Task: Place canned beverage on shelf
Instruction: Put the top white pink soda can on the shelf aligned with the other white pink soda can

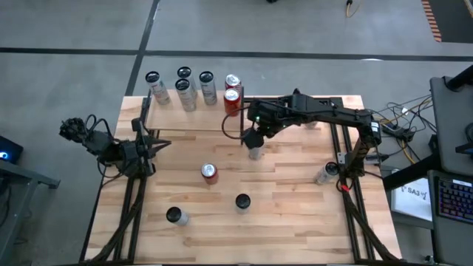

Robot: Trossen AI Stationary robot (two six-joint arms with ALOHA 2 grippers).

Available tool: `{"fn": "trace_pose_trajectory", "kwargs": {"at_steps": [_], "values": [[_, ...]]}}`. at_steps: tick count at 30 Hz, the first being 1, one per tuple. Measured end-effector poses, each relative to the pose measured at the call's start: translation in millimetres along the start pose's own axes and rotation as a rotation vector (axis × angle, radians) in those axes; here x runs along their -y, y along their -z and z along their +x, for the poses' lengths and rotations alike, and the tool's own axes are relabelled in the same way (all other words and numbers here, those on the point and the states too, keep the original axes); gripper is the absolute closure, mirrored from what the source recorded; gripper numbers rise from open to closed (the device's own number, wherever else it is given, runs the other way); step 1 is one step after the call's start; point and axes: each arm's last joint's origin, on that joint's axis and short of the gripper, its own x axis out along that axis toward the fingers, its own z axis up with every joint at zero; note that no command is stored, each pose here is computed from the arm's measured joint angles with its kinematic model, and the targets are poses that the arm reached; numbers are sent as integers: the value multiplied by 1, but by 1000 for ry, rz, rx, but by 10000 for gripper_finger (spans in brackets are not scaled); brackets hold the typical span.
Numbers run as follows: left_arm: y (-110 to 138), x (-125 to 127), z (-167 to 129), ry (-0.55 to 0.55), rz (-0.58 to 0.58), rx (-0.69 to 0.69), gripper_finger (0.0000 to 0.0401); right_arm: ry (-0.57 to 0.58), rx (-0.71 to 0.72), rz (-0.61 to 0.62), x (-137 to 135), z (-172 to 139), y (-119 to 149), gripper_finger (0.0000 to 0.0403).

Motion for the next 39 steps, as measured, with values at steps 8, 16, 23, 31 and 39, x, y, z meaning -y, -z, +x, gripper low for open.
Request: {"fn": "trace_pose_trajectory", "kwargs": {"at_steps": [8,16,23,31,39], "values": [[0,0,0,0,0,0,401,331,-122,188,88,-6,-33,195],[0,0,0,0,-5,1,401,381,-121,318,165,-14,-67,175],[0,0,0,1,-15,1,401,378,-168,389,206,-14,-71,121],[0,0,0,1,-19,0,401,394,-232,440,232,-9,-63,59],[0,0,0,1,-18,0,401,465,-281,489,258,-3,-52,44]]}}
